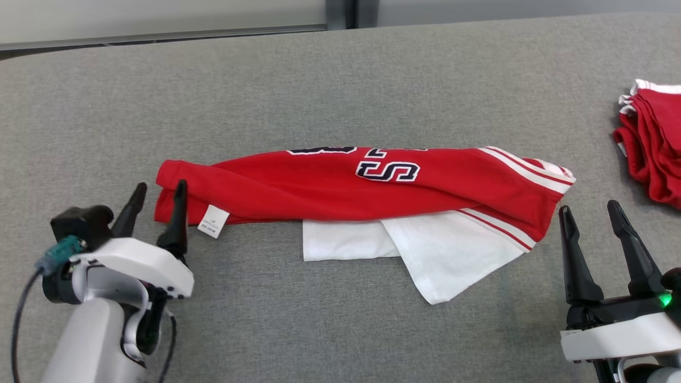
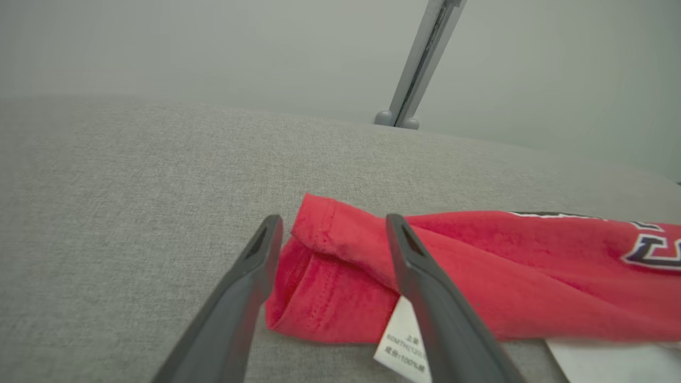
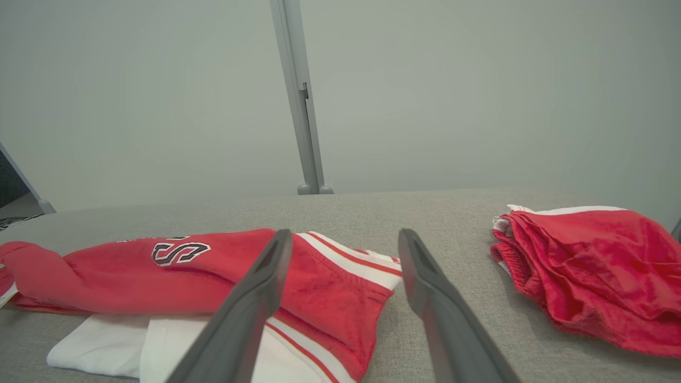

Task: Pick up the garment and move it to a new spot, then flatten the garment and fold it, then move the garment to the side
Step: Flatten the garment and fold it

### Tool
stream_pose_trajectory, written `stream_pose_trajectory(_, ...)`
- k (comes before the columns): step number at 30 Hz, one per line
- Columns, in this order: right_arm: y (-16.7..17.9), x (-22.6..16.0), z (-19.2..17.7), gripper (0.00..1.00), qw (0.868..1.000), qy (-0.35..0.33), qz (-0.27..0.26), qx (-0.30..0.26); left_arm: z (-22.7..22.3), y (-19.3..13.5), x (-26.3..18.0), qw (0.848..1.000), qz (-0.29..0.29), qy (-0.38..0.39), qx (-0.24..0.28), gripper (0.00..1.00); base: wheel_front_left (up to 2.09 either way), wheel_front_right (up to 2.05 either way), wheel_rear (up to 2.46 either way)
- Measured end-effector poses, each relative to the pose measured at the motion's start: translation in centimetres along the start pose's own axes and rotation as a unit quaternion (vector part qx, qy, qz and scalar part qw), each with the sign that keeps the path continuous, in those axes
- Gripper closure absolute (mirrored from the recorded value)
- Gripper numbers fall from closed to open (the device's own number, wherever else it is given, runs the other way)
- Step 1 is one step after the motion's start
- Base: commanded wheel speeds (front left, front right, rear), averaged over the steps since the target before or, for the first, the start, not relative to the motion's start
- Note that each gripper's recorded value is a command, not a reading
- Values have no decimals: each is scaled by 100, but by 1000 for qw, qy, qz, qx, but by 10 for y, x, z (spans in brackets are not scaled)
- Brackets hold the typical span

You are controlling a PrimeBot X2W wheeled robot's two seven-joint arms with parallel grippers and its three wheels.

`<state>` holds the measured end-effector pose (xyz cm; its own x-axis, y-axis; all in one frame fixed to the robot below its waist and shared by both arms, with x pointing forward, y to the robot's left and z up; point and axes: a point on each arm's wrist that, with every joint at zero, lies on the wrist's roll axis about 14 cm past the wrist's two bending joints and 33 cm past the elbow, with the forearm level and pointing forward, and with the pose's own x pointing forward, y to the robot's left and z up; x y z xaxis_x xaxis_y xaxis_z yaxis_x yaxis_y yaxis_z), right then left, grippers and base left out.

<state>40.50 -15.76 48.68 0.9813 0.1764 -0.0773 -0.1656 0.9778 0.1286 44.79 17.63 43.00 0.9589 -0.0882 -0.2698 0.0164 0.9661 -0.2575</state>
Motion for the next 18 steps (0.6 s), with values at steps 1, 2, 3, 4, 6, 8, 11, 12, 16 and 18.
stream_pose_trajectory(1, -3, 0, -1, 0, 1000, 0, -4, 0, -2, 3, 6, 1000, 0, 6, -8, 0, 0, 0, 0)
stream_pose_trajectory(2, -5, -1, -3, 0, 1000, 2, -8, 1, -5, 4, 10, 1000, -1, 13, -10, 0, 0, 0, 0)
stream_pose_trajectory(3, -7, -2, -5, 0, 1000, 4, -12, 2, -8, 6, 14, 1000, -2, 22, -17, 0, 0, 0, 0)
stream_pose_trajectory(4, -9, -2, -6, 0, 1000, 5, -16, 3, -11, 7, 17, 999, -3, 29, -21, 0, 0, 0, 0)
stream_pose_trajectory(6, -11, -4, -8, 0, 1000, 6, -21, 5, -17, 10, 22, 999, -3, 41, -32, 0, 0, 0, 0)
stream_pose_trajectory(8, -13, -4, -8, 0, 1000, 5, -23, 5, -19, 11, 25, 998, -4, 46, -38, 0, 0, 0, 0)
stream_pose_trajectory(11, -14, -2, -9, 0, 1000, 3, -25, 8, -23, 10, 30, 998, -11, 51, -47, 100, 0, 0, 0)
stream_pose_trajectory(12, -15, -1, -8, 0, 1000, 2, -26, 8, -24, 10, 31, 997, -13, 54, -47, 100, 0, 0, 0)
stream_pose_trajectory(16, -17, 1, -9, 0, 1000, 0, -28, 8, -25, 11, 32, 998, -15, 51, -38, 100, 0, 0, 0)
stream_pose_trajectory(18, -17, 2, -10, 0, 1000, 2, -28, 9, -20, 11, 35, 998, -17, 40, -37, 100, 0, 0, 0)
